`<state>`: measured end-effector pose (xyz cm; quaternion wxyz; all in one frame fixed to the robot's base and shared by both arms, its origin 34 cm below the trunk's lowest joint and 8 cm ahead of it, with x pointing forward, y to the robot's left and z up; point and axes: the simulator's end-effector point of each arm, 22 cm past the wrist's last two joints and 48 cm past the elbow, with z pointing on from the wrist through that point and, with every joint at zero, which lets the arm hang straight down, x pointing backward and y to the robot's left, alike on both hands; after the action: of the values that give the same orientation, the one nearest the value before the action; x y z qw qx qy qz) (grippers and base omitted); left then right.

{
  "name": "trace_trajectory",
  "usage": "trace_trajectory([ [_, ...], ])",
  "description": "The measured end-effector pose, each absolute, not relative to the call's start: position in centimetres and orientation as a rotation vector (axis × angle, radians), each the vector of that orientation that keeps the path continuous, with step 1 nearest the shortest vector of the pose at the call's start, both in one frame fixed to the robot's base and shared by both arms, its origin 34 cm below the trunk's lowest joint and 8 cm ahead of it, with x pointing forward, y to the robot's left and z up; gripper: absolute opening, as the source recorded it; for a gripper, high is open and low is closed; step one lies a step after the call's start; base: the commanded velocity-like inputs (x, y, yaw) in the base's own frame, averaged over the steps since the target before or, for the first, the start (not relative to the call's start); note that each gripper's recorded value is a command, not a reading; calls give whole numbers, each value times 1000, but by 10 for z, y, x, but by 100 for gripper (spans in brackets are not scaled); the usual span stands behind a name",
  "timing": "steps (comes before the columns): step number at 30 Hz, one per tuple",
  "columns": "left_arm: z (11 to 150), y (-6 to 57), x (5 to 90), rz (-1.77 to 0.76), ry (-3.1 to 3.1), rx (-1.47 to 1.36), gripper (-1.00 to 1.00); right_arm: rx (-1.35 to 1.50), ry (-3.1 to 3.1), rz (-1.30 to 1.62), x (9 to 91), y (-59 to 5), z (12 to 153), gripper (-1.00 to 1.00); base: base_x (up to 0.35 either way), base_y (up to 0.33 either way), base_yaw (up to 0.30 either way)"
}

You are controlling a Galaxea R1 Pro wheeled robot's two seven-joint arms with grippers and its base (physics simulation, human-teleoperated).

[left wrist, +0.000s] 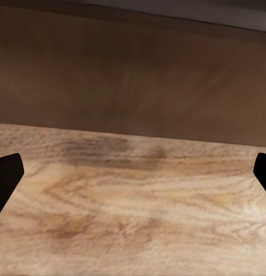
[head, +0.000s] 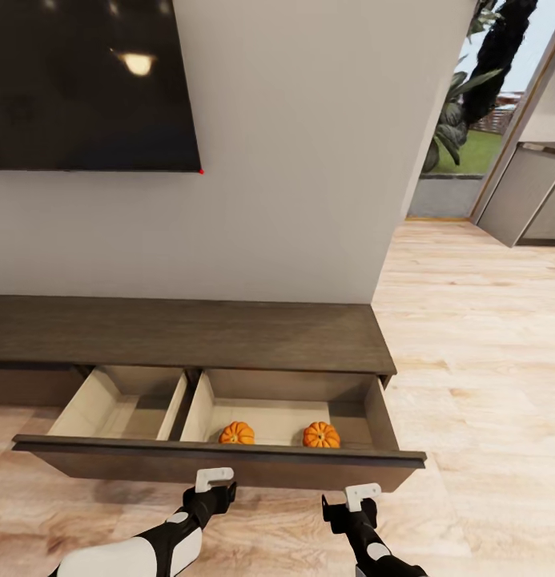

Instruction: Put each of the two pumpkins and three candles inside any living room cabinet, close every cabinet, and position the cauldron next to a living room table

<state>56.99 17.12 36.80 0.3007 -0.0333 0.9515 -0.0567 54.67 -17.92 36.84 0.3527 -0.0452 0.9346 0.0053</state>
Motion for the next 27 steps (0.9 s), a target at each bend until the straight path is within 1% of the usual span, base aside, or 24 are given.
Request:
trace_trajectory([
  [27, 312, 172, 560, -148, 2523, -88, 100, -118, 2417, 17, 536, -178, 312, 100, 0, 0, 0],
])
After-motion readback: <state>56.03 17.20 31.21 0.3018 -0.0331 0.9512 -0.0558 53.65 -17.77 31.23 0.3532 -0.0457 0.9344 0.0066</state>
